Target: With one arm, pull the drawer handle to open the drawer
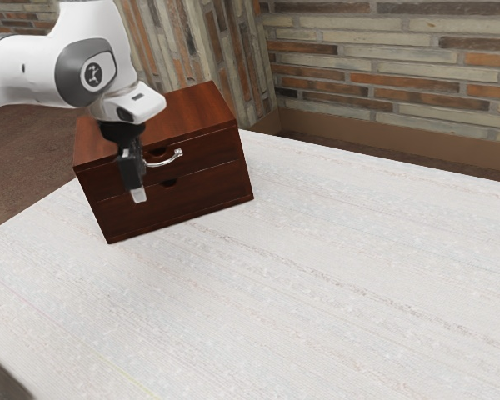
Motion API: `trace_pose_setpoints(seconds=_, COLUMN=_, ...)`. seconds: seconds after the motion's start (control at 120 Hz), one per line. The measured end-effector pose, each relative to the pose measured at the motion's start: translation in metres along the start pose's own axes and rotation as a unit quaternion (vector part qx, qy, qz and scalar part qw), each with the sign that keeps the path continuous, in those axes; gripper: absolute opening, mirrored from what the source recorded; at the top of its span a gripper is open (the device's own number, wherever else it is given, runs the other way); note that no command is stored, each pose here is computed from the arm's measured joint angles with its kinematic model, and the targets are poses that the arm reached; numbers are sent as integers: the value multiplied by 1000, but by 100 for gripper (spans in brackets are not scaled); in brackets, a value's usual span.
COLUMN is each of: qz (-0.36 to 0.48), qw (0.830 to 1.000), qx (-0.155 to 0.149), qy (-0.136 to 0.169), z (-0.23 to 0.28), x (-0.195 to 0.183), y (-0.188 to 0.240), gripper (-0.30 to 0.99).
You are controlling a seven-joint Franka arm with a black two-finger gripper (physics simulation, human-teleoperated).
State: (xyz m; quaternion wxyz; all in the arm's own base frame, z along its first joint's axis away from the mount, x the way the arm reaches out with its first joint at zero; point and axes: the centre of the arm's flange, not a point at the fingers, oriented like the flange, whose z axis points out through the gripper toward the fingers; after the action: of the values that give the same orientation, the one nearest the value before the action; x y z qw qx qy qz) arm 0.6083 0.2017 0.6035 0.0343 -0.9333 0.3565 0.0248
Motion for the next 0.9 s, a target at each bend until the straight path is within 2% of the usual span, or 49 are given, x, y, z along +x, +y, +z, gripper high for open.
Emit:
trace_pose_setpoints(seconds=0.167, qz=25, qw=1000, qx=8, qy=3, z=-2, x=-2, y=-6, gripper=69)
trace_pose_setpoints(seconds=0.542, qz=31, qw=1000, qx=-1, qy=-3, z=-2, x=-32, y=-16, gripper=69)
trace_pose_setpoints(seconds=0.9, qz=38, qw=999, qx=20, qy=28, z=5, x=18, y=-16, gripper=69)
